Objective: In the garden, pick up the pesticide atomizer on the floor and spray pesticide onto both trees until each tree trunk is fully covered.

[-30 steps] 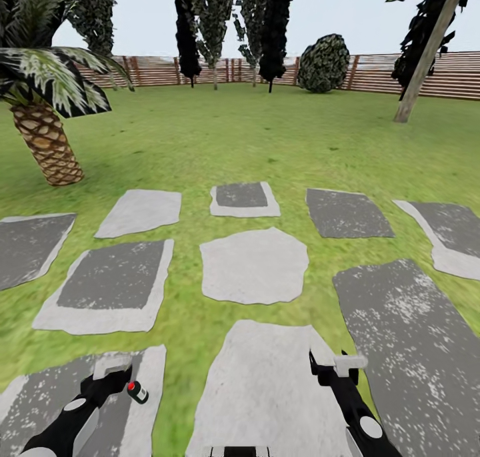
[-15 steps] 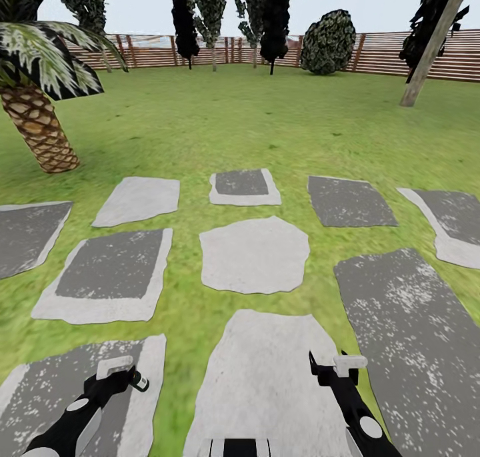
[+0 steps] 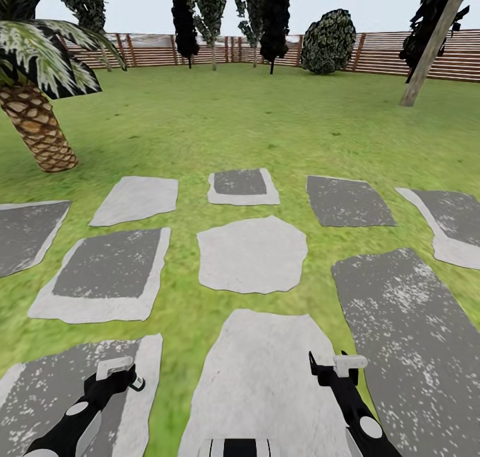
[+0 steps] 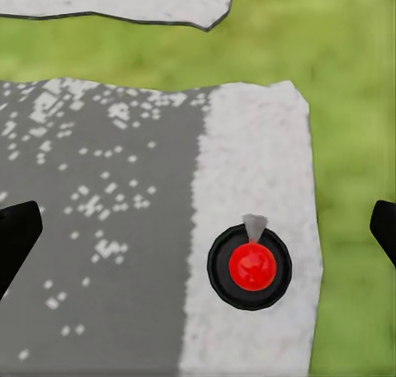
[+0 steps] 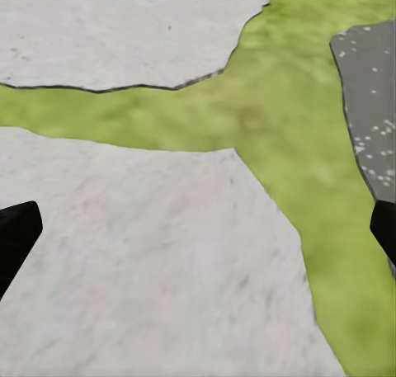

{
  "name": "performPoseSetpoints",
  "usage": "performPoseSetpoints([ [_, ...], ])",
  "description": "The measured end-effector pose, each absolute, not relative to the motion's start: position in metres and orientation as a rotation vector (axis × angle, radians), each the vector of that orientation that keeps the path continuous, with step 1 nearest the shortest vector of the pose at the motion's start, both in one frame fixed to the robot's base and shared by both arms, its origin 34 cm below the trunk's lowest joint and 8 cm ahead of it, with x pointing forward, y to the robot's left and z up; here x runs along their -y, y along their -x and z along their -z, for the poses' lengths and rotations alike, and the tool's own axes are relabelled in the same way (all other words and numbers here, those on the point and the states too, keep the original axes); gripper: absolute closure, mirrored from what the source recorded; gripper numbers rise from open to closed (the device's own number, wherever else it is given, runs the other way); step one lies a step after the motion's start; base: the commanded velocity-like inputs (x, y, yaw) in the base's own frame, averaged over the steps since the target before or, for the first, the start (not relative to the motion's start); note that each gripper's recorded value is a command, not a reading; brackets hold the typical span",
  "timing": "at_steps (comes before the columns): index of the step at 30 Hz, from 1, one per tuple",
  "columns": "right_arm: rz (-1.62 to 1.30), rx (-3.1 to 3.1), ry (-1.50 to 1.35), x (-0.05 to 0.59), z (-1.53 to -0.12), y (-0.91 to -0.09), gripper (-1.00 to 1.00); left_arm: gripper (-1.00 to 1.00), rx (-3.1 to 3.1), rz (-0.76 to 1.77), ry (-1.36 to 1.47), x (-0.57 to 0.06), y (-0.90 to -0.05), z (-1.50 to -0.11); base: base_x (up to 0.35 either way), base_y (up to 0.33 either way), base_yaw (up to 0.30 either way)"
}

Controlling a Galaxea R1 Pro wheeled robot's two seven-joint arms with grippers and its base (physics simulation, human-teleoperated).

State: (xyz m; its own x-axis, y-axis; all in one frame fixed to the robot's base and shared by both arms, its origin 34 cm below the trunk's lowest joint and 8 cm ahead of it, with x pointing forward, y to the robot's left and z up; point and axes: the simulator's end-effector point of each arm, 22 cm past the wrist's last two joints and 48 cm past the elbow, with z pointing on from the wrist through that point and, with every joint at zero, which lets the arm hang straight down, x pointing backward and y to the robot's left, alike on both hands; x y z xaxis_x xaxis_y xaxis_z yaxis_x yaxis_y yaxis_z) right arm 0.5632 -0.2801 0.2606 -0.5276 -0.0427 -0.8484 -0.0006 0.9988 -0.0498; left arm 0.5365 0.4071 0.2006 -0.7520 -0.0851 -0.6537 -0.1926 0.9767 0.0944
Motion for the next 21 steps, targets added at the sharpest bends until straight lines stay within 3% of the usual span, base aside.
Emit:
performPoseSetpoints([
  [21, 0.052, -2.219, 0.033, 0.28, -0.215, -0.538, -1.0, -1.0, -2.516, -0.212, 0.179, -0.404, -0.506, -0.158, 0.0, 0.0, -0.008],
])
